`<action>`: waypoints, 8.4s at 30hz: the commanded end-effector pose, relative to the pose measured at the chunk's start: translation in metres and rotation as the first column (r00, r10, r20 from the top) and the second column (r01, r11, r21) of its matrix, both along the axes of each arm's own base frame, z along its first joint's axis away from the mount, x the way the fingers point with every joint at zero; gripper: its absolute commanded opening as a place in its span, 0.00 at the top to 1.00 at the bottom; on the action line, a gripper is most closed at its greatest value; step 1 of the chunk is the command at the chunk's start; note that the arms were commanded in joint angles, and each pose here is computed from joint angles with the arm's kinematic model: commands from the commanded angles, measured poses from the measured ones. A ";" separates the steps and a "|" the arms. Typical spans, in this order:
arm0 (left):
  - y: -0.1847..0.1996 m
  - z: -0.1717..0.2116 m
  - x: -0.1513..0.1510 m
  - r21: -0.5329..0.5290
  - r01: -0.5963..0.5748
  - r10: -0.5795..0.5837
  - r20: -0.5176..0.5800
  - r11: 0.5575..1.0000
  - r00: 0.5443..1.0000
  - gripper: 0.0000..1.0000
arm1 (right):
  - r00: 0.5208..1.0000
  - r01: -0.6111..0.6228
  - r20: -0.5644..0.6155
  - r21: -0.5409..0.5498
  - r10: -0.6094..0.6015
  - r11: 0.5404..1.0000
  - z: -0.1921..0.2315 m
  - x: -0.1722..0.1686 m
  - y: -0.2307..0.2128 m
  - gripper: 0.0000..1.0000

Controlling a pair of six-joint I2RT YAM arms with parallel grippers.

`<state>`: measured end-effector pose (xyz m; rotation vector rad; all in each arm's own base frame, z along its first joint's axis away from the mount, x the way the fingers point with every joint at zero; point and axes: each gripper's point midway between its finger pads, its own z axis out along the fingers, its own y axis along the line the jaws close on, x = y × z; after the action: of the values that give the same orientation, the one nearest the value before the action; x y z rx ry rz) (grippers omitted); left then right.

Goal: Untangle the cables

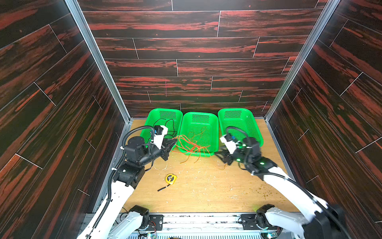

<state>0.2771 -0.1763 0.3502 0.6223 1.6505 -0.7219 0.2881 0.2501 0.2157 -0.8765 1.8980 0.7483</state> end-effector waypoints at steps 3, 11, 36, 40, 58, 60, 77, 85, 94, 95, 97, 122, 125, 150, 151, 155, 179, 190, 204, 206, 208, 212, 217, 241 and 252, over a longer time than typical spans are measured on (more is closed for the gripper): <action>-0.008 0.022 -0.010 0.001 0.048 -0.048 0.075 0.999 0.996 1.00 | 0.997 -0.035 0.067 0.058 0.031 0.998 0.007 0.024 0.026 0.47; -0.007 0.025 -0.010 0.007 0.034 -0.034 0.090 0.999 0.995 1.00 | 0.997 -0.077 0.027 0.106 0.075 0.991 0.000 0.031 0.042 0.81; 0.033 -0.052 0.011 0.191 -0.213 0.227 -0.057 0.958 0.972 1.00 | 0.831 0.490 0.162 0.239 -0.532 0.838 0.080 0.047 -0.108 1.00; 0.037 -0.051 0.011 0.191 -0.231 0.245 -0.048 0.954 0.968 1.00 | 0.802 0.567 0.111 0.171 -0.587 0.806 0.061 0.053 -0.129 1.00; 0.054 -0.051 0.011 0.207 -0.297 0.311 -0.035 0.932 0.950 1.00 | 0.746 0.664 -0.024 0.103 -0.665 0.741 0.022 0.051 -0.186 1.00; 0.055 -0.054 0.012 0.210 -0.299 0.314 -0.041 0.931 0.948 1.00 | 0.759 0.650 -0.024 0.086 -0.651 0.755 0.024 0.051 -0.184 1.00; 0.049 -0.052 0.015 0.171 -0.282 0.293 -0.039 0.944 0.955 1.00 | 0.899 0.337 -0.268 -0.080 -0.346 0.938 -0.085 0.038 -0.063 1.00; 0.046 -0.053 0.015 0.165 -0.272 0.282 -0.042 0.948 0.958 1.00 | 0.922 0.221 -0.305 -0.086 -0.237 0.972 -0.120 0.040 -0.018 0.90; 0.045 -0.055 0.012 0.156 -0.263 0.274 -0.052 0.952 0.960 1.00 | 0.935 0.169 -0.314 -0.009 -0.163 0.986 -0.128 0.047 0.013 0.60; 0.045 -0.055 0.012 0.156 -0.263 0.274 -0.053 0.952 0.960 1.00 | 0.934 0.170 -0.317 -0.007 -0.163 0.985 -0.130 0.047 0.015 0.59; 0.045 -0.056 0.011 0.155 -0.261 0.272 -0.054 0.953 0.961 1.00 | 0.931 0.165 -0.329 0.001 -0.156 0.986 -0.133 0.047 0.018 0.58; 0.046 -0.054 0.007 0.146 -0.259 0.268 -0.046 0.955 0.962 1.00 | 0.941 -0.046 -0.323 0.168 0.099 0.985 -0.107 0.010 0.056 0.68; 0.048 -0.052 0.006 0.147 -0.273 0.281 -0.037 0.951 0.959 1.00 | 0.936 -0.041 -0.337 0.176 0.099 0.984 -0.102 0.014 0.060 0.71; 0.044 -0.051 0.010 0.127 -0.264 0.271 -0.041 0.956 0.962 1.00 | 0.936 0.162 -0.295 -0.126 -0.193 0.979 -0.141 0.034 0.035 0.58; 0.044 -0.051 0.010 0.128 -0.264 0.271 -0.040 0.956 0.962 1.00 | 0.937 0.166 -0.289 -0.127 -0.197 0.978 -0.140 0.034 0.034 0.58; 0.044 -0.050 0.012 0.126 -0.262 0.269 -0.041 0.957 0.962 1.00 | 0.923 0.199 -0.296 -0.183 -0.247 0.963 -0.150 0.037 0.027 0.58; 0.048 -0.028 0.002 0.084 -0.281 0.282 0.003 0.956 0.959 1.00 | 0.974 0.146 -0.169 -0.033 -0.149 0.989 -0.064 0.031 0.043 1.00; 0.055 0.013 -0.023 0.032 -0.286 0.284 0.056 0.958 0.957 1.00 | 0.972 0.223 0.079 -0.026 -0.220 0.974 0.052 0.088 0.046 1.00; 0.067 0.012 -0.048 0.045 -0.312 0.309 0.060 0.949 0.949 1.00 | 0.964 0.264 0.025 0.000 -0.264 0.964 0.051 0.204 0.043 1.00; 0.069 0.013 -0.050 0.044 -0.315 0.313 0.062 0.948 0.948 1.00 | 0.971 0.239 -0.011 -0.028 -0.239 0.971 0.031 0.212 0.049 1.00; 0.070 0.013 -0.052 0.046 -0.319 0.316 0.063 0.947 0.947 1.00 | 0.976 0.208 -0.049 -0.050 -0.210 0.977 0.009 0.217 0.057 1.00; 0.069 0.013 -0.053 0.040 -0.315 0.313 0.060 0.948 0.948 1.00 | 0.981 0.153 -0.113 -0.048 -0.157 0.987 -0.022 0.214 0.069 1.00; 0.064 0.009 -0.049 0.032 -0.294 0.293 0.039 0.955 0.955 1.00 | 0.984 0.116 -0.130 -0.051 -0.122 0.992 -0.033 0.200 0.082 1.00; 0.037 -0.016 -0.027 0.018 -0.189 0.190 -0.049 0.982 0.981 1.00 | 0.967 0.241 0.120 -0.171 -0.223 0.955 0.044 0.158 0.047 0.39; 0.025 -0.036 -0.019 0.033 -0.158 0.160 -0.096 0.987 0.982 1.00 | 0.964 0.238 0.154 -0.144 -0.216 0.960 0.080 0.092 0.005 0.36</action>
<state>0.2583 -0.1465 0.3124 0.4644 1.8083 -0.6029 0.3972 0.2609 0.2904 -0.7319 1.9214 0.3768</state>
